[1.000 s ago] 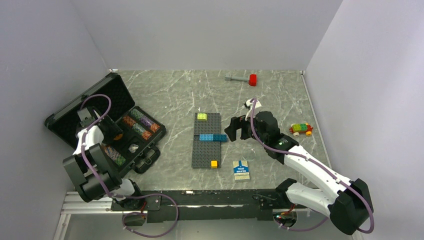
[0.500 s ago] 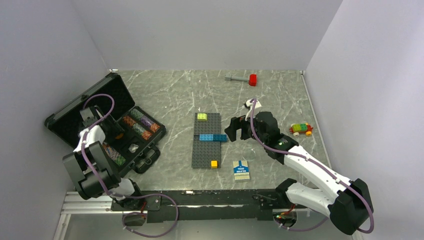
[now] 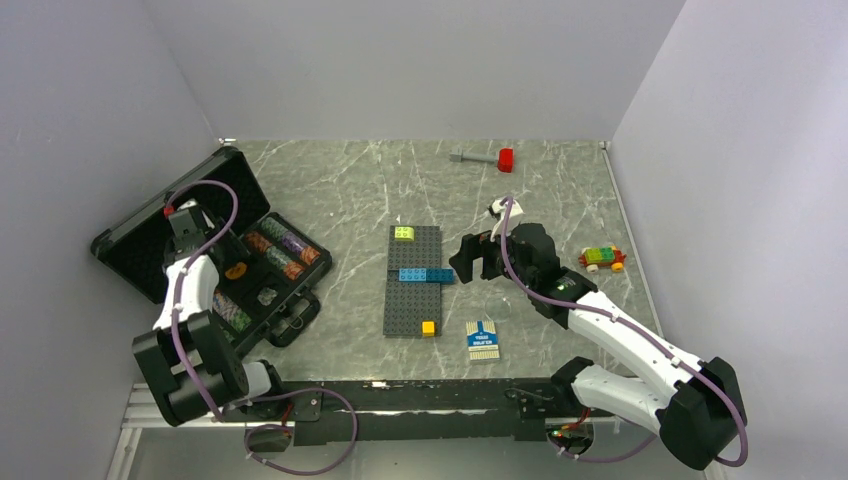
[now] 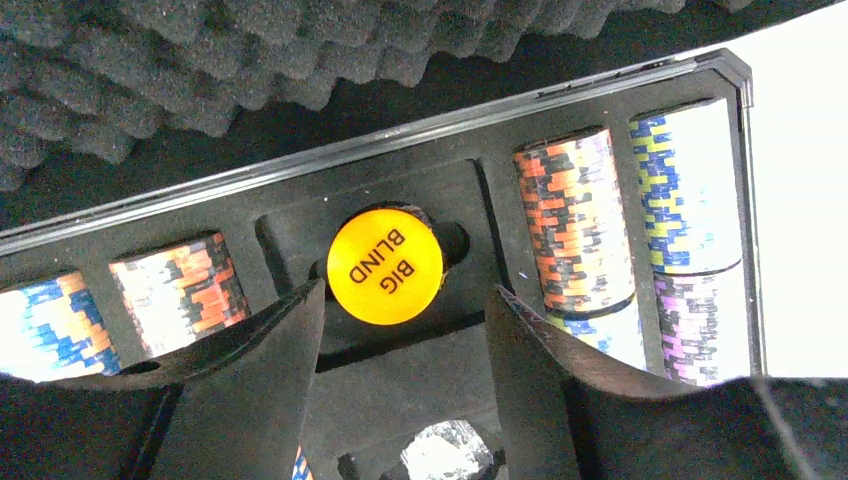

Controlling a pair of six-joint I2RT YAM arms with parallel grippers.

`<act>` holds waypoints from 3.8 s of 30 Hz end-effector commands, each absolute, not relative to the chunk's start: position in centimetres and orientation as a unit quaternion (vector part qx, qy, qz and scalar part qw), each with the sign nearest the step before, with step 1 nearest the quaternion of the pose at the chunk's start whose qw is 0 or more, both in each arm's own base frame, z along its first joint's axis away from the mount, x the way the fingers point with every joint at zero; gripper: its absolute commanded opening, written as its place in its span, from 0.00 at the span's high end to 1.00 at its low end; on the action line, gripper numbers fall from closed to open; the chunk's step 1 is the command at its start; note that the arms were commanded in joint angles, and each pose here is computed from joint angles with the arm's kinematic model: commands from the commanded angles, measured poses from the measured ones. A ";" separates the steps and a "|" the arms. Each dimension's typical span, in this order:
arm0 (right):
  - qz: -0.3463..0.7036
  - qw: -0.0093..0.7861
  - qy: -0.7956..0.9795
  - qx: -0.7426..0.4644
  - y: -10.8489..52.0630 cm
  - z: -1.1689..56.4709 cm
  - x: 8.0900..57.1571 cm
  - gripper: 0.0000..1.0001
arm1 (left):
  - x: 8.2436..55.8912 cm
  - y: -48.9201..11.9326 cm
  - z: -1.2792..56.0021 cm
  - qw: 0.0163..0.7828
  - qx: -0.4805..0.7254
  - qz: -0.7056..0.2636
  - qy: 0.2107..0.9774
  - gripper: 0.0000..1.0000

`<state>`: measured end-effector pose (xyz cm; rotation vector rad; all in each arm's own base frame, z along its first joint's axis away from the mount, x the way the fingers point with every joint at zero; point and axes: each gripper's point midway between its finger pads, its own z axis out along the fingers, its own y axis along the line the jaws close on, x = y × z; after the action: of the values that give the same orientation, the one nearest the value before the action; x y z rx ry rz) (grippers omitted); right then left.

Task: Pack up texas hold em set

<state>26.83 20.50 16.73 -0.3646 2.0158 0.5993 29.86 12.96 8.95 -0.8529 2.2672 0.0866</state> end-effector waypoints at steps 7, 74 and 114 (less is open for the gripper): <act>0.246 0.512 0.810 -0.147 20.5 18.4 27.6 0.02 | 30.2 13.4 10.3 0.371 -0.317 0.059 0.871 0.40; -0.040 0.173 0.961 0.210 1.7 0.6 25.0 0.24 | 32.3 -6.8 22.5 0.513 0.037 -0.096 0.852 0.34; 0.046 0.262 0.962 0.064 11.2 5.7 28.1 0.59 | 32.2 -9.9 21.6 0.491 0.064 -0.165 0.853 0.33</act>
<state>26.37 9.36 2.80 0.2572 2.6822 0.0808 32.13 -7.79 21.28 0.1060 2.0892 -0.2969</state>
